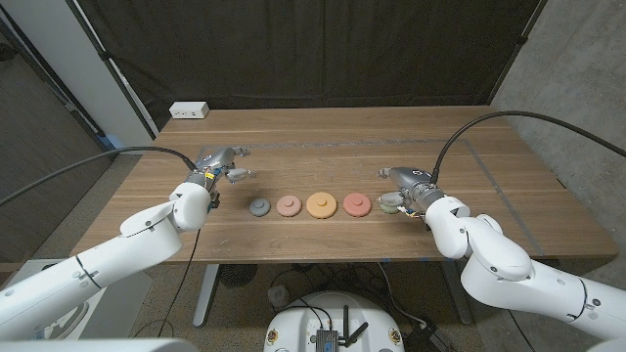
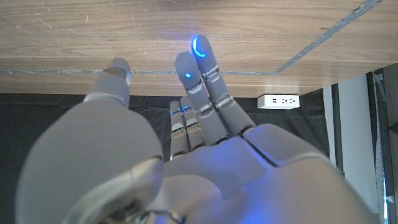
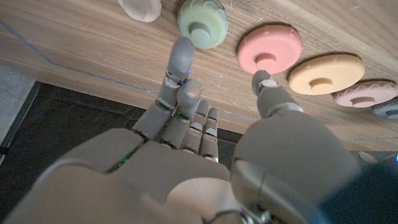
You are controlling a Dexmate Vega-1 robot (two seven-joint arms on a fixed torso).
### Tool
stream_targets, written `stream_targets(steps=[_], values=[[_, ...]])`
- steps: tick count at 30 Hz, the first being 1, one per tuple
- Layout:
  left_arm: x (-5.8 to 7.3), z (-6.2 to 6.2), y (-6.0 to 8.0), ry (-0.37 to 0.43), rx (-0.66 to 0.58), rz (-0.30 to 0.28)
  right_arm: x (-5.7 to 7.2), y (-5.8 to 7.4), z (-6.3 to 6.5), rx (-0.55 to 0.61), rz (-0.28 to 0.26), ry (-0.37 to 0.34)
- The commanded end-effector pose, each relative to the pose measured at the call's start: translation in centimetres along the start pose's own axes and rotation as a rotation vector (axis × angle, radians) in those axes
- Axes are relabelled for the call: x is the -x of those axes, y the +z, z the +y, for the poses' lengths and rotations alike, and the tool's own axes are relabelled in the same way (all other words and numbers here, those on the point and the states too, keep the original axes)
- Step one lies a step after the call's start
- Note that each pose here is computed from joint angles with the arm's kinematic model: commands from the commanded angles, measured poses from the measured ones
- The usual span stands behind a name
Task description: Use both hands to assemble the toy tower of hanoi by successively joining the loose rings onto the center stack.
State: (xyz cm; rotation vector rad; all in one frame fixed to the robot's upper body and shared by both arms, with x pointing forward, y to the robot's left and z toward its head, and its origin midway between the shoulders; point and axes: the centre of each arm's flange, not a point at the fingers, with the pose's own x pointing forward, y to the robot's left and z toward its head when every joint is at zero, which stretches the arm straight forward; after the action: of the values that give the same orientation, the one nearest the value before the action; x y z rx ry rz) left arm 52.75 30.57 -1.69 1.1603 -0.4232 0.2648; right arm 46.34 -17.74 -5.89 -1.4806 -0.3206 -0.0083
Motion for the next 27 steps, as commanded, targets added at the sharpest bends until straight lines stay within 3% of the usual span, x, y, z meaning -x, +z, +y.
stream_targets(steps=[1,27], values=[[-0.2,-0.1,-0.1,-0.001,0.0,-0.01,-0.3,1.8,0.1,0.024,-0.03,0.015],[-0.1,-0.4,-0.6,-0.01,0.006,-0.006,-2.1,4.7,0.2,0.063,-0.032,0.058]])
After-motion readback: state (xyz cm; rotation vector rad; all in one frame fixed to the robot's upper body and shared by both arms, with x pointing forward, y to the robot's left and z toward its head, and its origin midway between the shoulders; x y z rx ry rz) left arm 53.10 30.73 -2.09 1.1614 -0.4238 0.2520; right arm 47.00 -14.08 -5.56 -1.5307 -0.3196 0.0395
